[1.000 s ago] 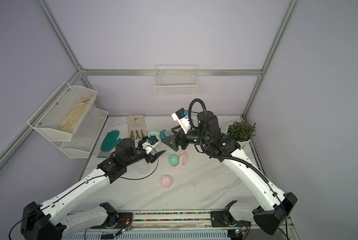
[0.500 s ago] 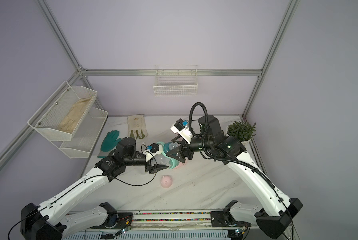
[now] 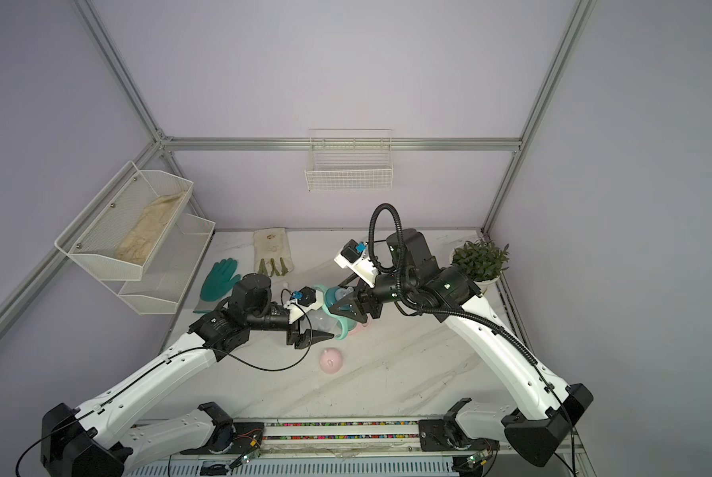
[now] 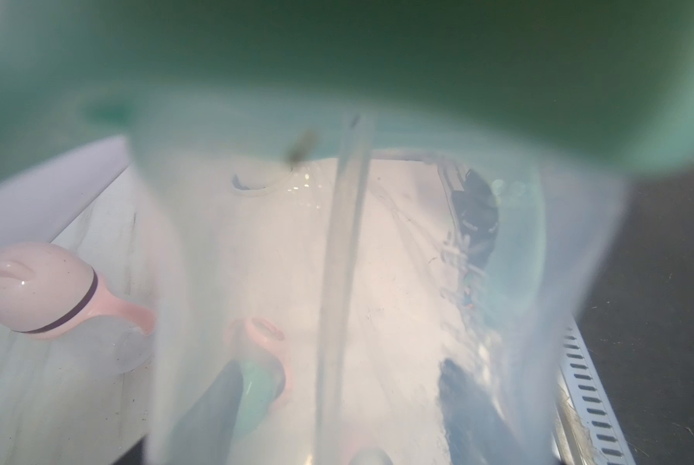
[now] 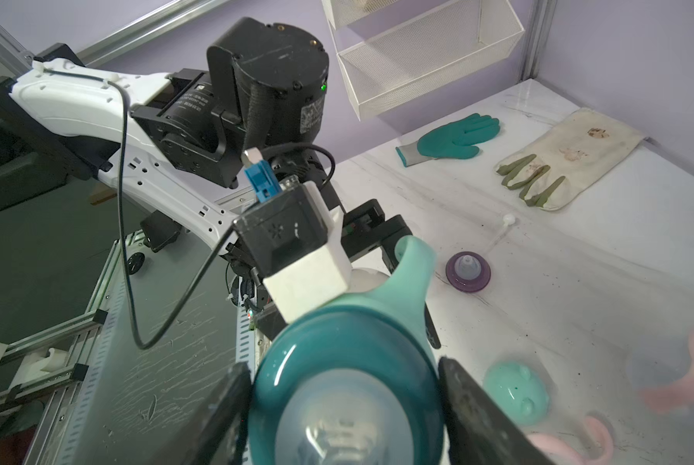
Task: Assemble the baby bottles
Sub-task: Screw the nipple onto the baby bottle, then place the baby bottle at the center of the board.
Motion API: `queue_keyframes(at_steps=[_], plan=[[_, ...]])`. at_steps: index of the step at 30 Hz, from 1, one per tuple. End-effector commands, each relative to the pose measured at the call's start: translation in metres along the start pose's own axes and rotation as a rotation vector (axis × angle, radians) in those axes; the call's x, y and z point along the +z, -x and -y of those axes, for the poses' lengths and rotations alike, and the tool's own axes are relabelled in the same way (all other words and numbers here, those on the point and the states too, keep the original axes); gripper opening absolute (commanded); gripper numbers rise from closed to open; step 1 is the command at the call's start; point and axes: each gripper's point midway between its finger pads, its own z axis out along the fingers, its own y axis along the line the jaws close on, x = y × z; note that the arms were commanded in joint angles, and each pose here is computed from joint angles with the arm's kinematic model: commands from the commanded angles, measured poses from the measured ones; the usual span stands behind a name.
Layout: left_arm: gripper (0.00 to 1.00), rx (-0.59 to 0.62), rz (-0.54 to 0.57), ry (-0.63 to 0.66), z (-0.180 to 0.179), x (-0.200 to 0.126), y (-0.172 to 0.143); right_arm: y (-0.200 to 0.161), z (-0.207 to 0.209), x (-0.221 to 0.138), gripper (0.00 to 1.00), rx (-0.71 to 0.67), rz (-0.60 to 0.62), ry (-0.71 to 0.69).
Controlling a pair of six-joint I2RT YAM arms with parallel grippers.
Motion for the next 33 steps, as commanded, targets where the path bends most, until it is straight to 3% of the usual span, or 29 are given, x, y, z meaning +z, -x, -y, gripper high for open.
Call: queue_keyframes(at_steps=[1, 4, 10, 13, 19, 21, 24, 33], plan=[[0.00, 0.106, 0.112, 0.014, -0.004, -0.014, 0.051, 0.001, -0.010, 0.000, 0.69, -0.032, -0.005, 0.042], [0.00, 0.102, 0.111, 0.011, -0.004, -0.014, 0.052, -0.001, -0.011, 0.001, 0.75, -0.032, -0.007, 0.045], [0.00, 0.095, 0.110, 0.014, -0.006, -0.014, 0.053, -0.003, -0.011, 0.002, 0.75, -0.030, -0.011, 0.047], [0.00, 0.093, 0.110, 0.020, -0.007, -0.015, 0.054, -0.004, -0.010, 0.003, 0.69, -0.023, -0.014, 0.042], [0.00, 0.082, 0.105, 0.062, -0.015, -0.015, 0.055, -0.004, -0.009, 0.004, 0.44, -0.010, -0.008, 0.046], [0.18, 0.076, 0.100, 0.083, -0.018, -0.015, 0.054, -0.002, -0.007, 0.005, 0.39, -0.004, 0.005, 0.034], [0.37, 0.075, 0.097, 0.106, -0.022, -0.014, 0.050, 0.001, 0.000, 0.007, 0.30, 0.007, 0.024, 0.010], [0.66, 0.063, 0.081, 0.203, -0.040, -0.011, 0.039, 0.002, 0.019, 0.009, 0.16, 0.035, 0.035, -0.088]])
